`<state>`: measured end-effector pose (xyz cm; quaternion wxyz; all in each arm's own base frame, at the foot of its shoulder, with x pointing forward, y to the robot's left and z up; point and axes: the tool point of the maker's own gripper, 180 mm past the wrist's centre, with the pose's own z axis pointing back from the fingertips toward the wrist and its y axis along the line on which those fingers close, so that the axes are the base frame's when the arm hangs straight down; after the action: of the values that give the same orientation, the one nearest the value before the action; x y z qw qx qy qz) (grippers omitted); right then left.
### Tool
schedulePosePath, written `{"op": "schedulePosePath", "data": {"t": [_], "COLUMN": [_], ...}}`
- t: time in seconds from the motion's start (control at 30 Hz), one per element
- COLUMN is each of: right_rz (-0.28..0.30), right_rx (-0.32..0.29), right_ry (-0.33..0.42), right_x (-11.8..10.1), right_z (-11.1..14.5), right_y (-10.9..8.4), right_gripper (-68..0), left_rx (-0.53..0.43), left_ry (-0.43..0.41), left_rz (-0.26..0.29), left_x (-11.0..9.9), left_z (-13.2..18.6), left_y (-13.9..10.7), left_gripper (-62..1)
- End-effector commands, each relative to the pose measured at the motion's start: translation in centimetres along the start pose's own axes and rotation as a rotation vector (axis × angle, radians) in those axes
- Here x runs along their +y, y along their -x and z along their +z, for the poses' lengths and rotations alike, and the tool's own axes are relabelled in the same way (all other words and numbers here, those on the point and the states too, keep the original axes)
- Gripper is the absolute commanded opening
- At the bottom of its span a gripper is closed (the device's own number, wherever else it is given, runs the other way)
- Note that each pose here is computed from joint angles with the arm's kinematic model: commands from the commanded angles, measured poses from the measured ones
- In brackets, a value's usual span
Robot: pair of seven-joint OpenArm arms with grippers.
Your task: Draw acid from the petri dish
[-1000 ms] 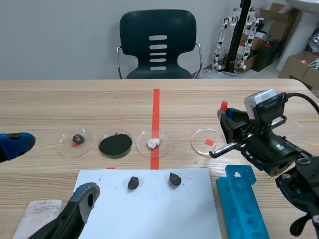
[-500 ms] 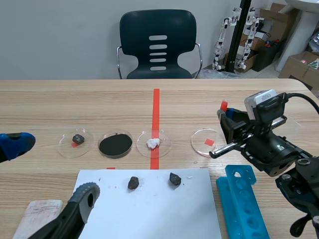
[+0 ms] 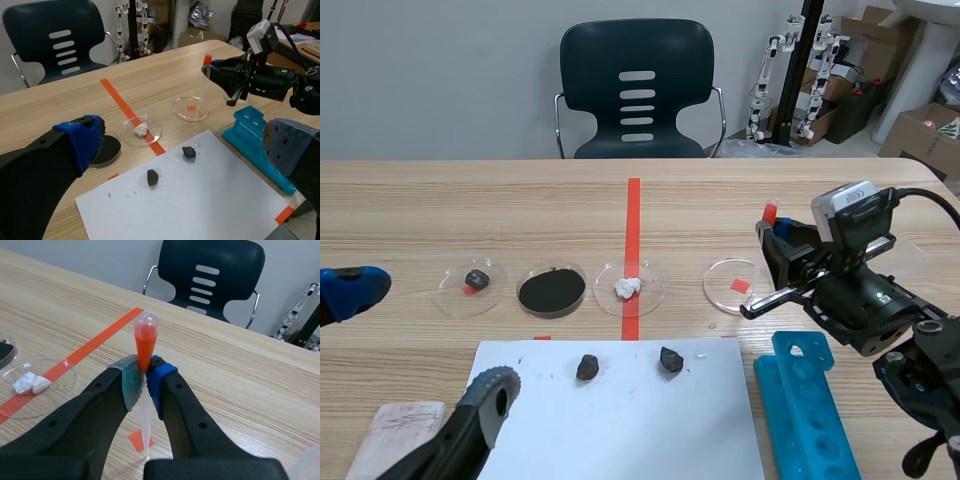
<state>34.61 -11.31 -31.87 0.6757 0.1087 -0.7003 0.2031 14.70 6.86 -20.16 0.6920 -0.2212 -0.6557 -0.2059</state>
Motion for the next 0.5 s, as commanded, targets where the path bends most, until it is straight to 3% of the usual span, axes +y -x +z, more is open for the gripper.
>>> {"op": "schedulePosePath", "data": {"t": [0.0,0.47], "right_rz": [0.004,0.004], "right_rx": [-0.02,-0.032], "right_ry": [0.009,0.009], "right_x": [-0.6,-0.6], "right_z": [0.11,0.11], "right_y": [-0.48,-0.69], "right_gripper": [-66.4,-65.1], "left_rx": [-0.02,-0.02], "left_ry": [-0.001,-0.001], "left_rz": [0.008,0.008], "left_x": [-0.07,-0.07], "left_z": [-0.03,-0.03], "left_y": [-0.46,-0.46], "left_gripper": [1.4,1.4]}}
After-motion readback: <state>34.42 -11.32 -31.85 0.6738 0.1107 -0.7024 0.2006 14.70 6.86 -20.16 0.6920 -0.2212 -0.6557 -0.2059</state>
